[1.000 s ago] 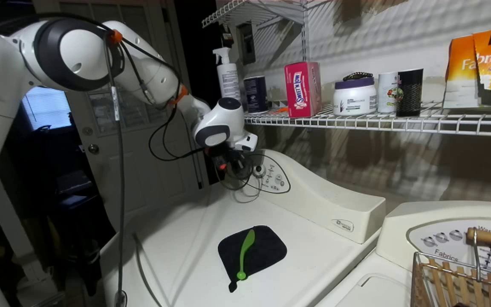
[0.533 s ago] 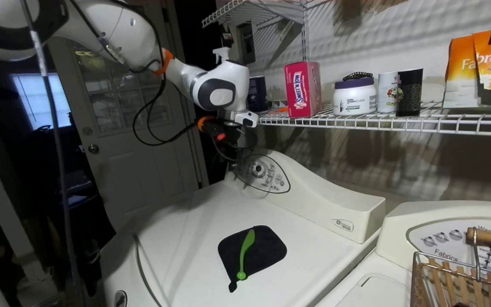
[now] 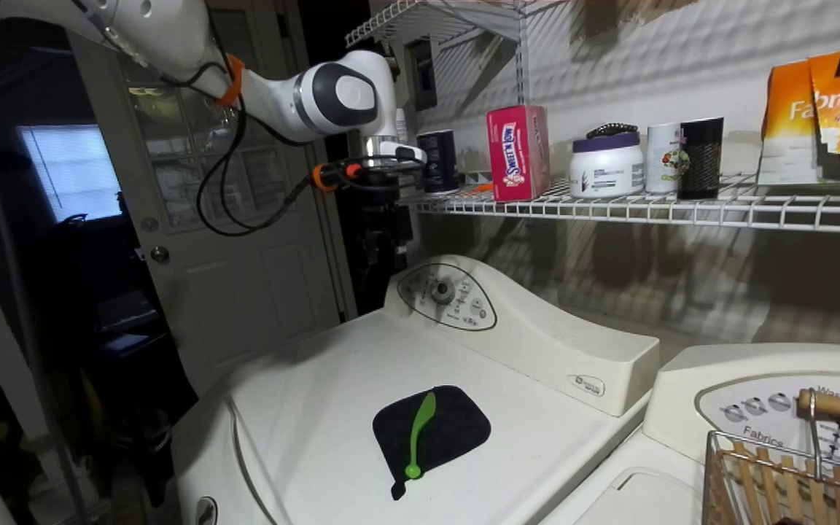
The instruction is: Press the button on the machine
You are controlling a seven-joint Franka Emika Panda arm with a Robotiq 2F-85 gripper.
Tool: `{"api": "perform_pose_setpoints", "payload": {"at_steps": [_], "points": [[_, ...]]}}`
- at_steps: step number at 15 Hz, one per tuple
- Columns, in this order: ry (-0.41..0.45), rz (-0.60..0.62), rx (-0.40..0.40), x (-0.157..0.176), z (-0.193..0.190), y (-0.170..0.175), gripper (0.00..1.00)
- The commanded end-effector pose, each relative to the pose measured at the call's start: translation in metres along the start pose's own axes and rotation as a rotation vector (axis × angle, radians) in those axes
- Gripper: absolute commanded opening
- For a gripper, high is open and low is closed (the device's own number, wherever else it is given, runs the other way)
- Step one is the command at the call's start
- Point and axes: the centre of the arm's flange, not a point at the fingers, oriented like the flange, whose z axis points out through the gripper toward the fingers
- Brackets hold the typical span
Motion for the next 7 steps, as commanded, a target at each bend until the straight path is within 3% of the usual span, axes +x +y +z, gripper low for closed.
{"api": "perform_pose_setpoints", "payload": {"at_steps": [1,7], "points": [[0.019,0.002,-0.040,-0.0018,-0.0046,-0.0024,1.00],[0.045,0.006,-0.085,-0.0075,-0.0118,-0.0069,1.00]]}}
